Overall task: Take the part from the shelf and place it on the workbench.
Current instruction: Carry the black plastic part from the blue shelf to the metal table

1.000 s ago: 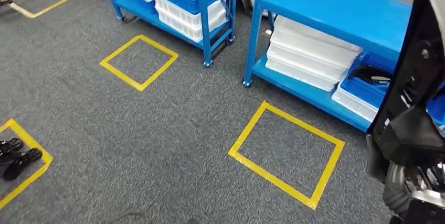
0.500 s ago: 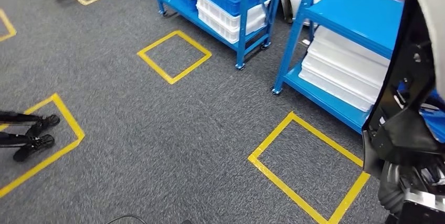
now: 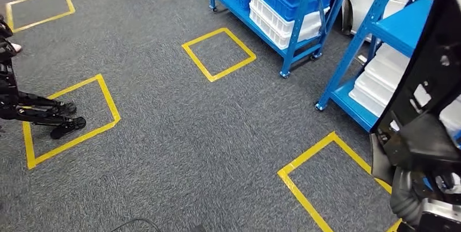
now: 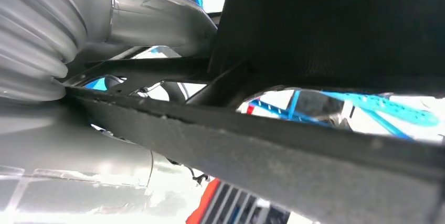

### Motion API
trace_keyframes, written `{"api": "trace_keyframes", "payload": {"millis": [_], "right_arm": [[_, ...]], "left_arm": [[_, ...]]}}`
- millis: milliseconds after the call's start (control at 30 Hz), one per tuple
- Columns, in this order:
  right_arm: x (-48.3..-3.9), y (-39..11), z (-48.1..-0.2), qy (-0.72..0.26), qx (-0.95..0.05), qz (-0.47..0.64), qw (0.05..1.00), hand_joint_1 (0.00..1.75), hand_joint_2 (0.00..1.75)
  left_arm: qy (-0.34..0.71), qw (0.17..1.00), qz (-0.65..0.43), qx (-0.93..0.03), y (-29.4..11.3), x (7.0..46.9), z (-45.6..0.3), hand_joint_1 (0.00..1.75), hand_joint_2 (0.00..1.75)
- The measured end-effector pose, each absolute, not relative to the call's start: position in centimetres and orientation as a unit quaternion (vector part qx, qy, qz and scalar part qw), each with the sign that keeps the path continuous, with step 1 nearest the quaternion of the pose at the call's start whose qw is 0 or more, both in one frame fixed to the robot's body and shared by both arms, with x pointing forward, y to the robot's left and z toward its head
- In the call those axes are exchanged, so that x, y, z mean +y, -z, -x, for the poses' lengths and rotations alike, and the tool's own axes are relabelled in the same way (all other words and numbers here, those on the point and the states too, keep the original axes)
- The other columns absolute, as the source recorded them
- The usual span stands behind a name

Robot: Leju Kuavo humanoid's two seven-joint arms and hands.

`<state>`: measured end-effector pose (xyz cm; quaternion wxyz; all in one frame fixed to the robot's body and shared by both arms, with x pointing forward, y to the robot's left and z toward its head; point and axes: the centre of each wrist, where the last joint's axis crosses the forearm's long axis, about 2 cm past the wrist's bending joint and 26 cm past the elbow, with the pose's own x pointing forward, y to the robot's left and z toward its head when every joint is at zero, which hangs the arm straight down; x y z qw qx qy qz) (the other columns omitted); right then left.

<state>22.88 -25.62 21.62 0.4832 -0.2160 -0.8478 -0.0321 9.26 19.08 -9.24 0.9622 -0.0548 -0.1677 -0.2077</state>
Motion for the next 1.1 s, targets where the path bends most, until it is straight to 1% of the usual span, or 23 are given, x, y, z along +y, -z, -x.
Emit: {"api": "trace_keyframes", "payload": {"millis": [367, 600, 1100], "right_arm": [[-24.4, -22.0, -23.7, 0.024, -0.855, 0.181, 0.486, 1.75, 1.75], [-24.1, -22.1, -23.7, 0.017, -0.856, 0.181, 0.485, 1.75, 1.75], [-24.1, -21.9, -23.6, 0.005, -0.855, 0.18, 0.486, 1.75, 1.75]], "left_arm": [[0.196, 0.966, 0.04, -0.162, 9.3, 19.4, -9.3, 1.75, 1.75], [0.191, 0.969, 0.039, -0.153, 9.4, 19.3, -8.5, 1.75, 1.75], [0.191, 0.967, 0.043, -0.163, 9.2, 18.7, -9.2, 1.75, 1.75]]}}
